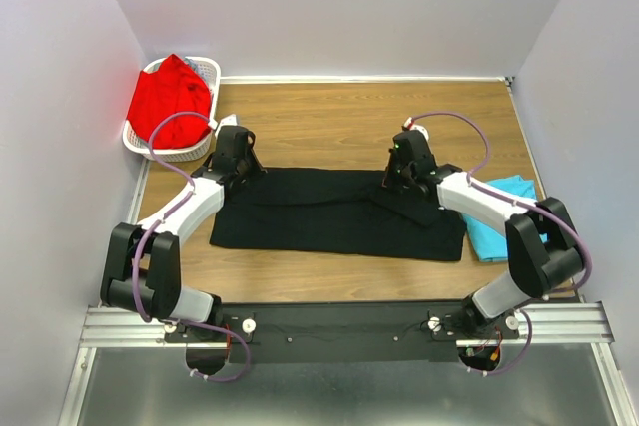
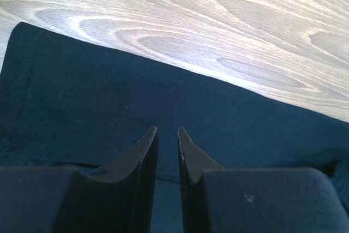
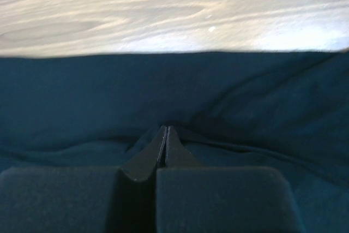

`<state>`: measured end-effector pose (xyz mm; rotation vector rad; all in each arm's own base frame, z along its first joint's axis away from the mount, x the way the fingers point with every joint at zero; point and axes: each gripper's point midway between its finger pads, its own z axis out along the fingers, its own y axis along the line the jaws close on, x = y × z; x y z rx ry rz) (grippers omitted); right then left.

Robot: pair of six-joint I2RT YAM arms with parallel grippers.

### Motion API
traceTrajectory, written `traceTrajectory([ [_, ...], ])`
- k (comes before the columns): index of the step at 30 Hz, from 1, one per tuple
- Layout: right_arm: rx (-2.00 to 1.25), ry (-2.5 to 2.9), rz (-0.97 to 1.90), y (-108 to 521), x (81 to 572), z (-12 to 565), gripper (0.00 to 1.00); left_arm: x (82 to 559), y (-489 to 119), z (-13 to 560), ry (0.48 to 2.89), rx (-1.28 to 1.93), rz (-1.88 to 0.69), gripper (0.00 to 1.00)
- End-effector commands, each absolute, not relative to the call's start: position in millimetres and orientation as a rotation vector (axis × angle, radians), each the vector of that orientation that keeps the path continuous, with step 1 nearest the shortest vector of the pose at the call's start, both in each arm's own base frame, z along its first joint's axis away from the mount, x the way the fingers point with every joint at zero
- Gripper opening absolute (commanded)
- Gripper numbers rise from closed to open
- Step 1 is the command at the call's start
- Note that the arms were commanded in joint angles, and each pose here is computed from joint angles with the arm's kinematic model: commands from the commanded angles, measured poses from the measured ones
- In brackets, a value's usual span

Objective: Fold and stack the t-shirts
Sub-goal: Fold the tshirt

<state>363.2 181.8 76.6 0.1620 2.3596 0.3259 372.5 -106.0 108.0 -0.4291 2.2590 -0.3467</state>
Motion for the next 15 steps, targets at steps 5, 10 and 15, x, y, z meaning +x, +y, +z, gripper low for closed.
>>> traceTrajectory([
  [5,0.15,2.347,0.41,202.2,319.9,94.6,0.0,374.6,-114.6,103.6,2.269,-0.4,-0.385,0.28],
  [10,0.143,2.383,0.453,209.5,273.9,81.7,0.0,372.1,-117.1,96.6,2.286,-0.405,-0.401,0.28],
  [15,0.126,2.402,0.45,213.2,251.2,70.4,0.03,372.5,-121.8,92.4,2.294,-0.399,-0.429,0.28],
])
